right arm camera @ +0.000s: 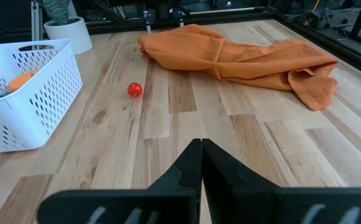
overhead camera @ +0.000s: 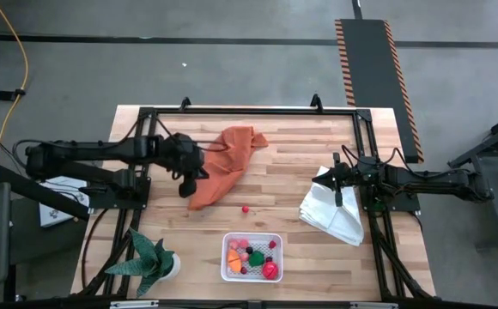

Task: Pick and placing Produce into tupperware
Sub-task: Put the red cherry into the white bin

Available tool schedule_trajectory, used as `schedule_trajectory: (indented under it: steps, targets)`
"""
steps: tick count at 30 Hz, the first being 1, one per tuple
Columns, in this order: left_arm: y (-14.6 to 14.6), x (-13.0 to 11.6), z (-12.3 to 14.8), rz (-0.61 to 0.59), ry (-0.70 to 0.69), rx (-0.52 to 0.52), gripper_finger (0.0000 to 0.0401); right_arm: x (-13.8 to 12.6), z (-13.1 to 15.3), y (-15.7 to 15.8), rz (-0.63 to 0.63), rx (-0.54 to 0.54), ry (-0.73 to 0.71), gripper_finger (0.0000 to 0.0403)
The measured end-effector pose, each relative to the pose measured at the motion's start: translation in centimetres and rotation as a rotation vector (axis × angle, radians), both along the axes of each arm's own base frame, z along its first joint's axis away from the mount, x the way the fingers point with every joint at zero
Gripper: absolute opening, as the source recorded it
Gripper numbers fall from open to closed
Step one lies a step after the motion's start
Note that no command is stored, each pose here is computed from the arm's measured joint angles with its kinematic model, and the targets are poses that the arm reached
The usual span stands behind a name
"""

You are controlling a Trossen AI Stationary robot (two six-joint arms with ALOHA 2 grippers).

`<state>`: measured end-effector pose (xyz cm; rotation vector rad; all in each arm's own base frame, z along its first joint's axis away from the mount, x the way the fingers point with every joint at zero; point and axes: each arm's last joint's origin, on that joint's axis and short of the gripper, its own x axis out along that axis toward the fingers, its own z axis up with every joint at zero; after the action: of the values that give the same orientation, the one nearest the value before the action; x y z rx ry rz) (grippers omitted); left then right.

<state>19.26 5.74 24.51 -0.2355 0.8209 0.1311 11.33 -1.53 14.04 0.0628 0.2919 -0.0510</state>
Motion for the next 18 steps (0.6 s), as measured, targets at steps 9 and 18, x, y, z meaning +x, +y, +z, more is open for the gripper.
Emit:
schedule_trajectory:
  steps: [9, 18]
  targets:
    - [-2.2, 0.7, -2.8, -0.019, -0.061, 0.049, 0.0019, 0.0, 0.0, 0.0, 0.0, 0.0, 0.0, 0.0]
    - [-3.6, 0.5, -5.4, -0.01, -0.11, 0.057, 0.0019, 0.0, 0.0, 0.0, 0.0, 0.0, 0.0, 0.0]
